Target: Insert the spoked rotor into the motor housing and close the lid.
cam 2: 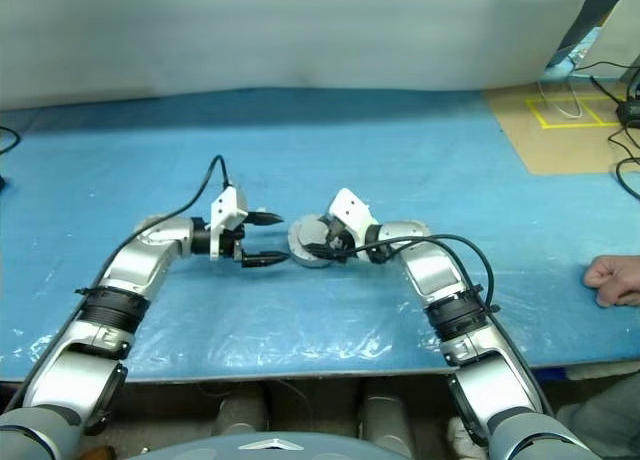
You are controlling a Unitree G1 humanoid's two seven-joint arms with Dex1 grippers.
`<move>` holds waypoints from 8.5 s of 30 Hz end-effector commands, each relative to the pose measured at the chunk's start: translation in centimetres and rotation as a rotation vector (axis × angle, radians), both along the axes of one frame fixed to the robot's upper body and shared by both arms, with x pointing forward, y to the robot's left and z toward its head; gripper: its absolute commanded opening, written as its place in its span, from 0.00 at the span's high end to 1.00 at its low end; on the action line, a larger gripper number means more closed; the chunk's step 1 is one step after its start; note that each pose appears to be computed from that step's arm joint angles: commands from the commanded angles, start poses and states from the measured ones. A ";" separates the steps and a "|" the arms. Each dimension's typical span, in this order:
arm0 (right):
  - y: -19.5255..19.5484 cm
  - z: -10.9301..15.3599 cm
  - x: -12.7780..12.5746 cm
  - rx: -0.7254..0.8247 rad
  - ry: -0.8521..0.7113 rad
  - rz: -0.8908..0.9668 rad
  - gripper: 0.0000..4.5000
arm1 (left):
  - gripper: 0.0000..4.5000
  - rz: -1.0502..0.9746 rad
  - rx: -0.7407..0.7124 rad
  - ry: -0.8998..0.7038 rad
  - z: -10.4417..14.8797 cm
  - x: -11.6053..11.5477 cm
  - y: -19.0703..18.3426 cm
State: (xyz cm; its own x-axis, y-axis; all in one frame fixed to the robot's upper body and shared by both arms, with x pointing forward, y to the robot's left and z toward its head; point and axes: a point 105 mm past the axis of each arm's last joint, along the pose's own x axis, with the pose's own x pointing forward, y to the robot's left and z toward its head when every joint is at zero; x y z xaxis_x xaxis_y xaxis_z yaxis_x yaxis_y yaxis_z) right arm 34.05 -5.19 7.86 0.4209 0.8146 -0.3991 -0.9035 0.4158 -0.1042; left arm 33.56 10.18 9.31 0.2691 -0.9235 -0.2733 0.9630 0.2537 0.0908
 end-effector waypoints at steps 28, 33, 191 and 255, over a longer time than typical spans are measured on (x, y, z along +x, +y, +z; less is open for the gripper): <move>-1.1 -5.4 -1.8 -0.068 0.143 -0.055 0.18 | 1.00 0.013 0.114 -0.059 -2.5 1.1 -1.2; -1.0 -3.2 -0.9 -0.015 0.088 -0.074 0.01 | 1.00 0.009 0.117 -0.061 -2.5 1.2 -1.2; 0.0 8.9 0.6 1.033 0.679 -0.250 0.23 | 0.38 0.218 -0.950 0.756 7.6 1.7 -0.5; -13.7 3.4 -3.5 0.100 -0.377 -1.072 0.23 | 0.01 1.155 -0.279 -0.194 0.9 -2.8 8.7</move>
